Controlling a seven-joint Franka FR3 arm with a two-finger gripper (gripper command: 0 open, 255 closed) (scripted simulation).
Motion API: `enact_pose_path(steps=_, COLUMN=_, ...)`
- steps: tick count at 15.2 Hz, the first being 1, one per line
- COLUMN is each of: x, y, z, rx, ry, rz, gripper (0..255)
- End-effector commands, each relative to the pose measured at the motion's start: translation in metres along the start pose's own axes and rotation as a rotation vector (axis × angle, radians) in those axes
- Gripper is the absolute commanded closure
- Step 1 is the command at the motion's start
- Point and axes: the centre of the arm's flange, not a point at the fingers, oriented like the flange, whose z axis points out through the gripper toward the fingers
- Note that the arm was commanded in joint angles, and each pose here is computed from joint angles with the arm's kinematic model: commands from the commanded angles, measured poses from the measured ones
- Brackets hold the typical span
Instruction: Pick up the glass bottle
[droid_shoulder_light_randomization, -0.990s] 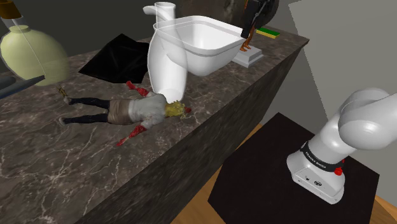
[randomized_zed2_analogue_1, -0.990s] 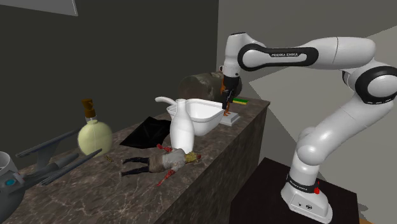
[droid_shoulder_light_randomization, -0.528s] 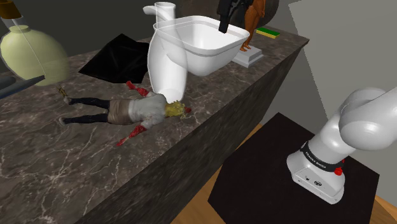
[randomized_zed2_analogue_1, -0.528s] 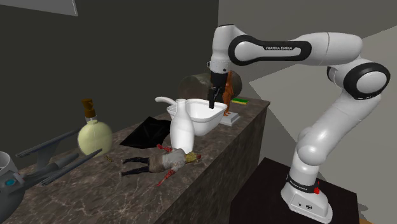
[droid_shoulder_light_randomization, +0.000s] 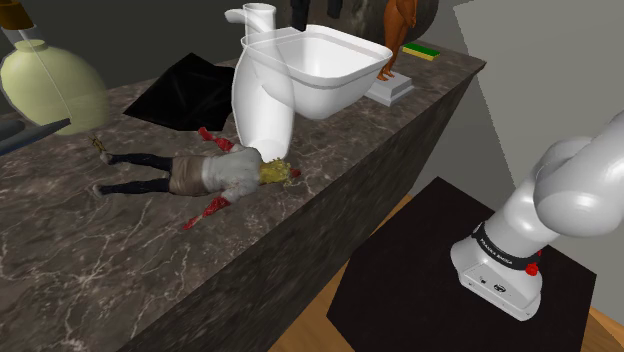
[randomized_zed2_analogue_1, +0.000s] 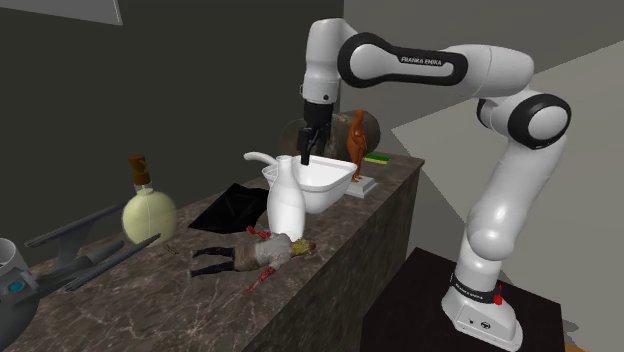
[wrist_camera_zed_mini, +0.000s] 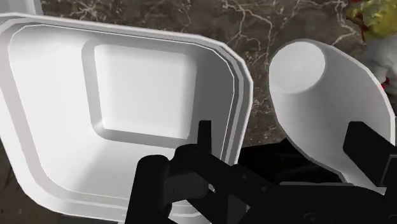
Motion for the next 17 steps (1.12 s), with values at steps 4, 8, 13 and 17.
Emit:
enact_pose_path(steps=4, x=0.027, y=-0.055, z=-0.018, rx=0.025, ry=0.012, rz=-0.01, gripper=0)
enact_pose_path(steps=8, x=0.034, y=-0.073, z=-0.014, rx=0.033, ry=0.016, rz=-0.013, gripper=0)
enact_pose_path(steps=13, x=0.03, y=-0.074, z=0.012, rx=0.033, ry=0.016, rz=-0.013, gripper=0)
enact_pose_path(steps=17, x=0.031, y=-0.074, z=0.015, rx=0.033, ry=0.016, rz=-0.013, gripper=255)
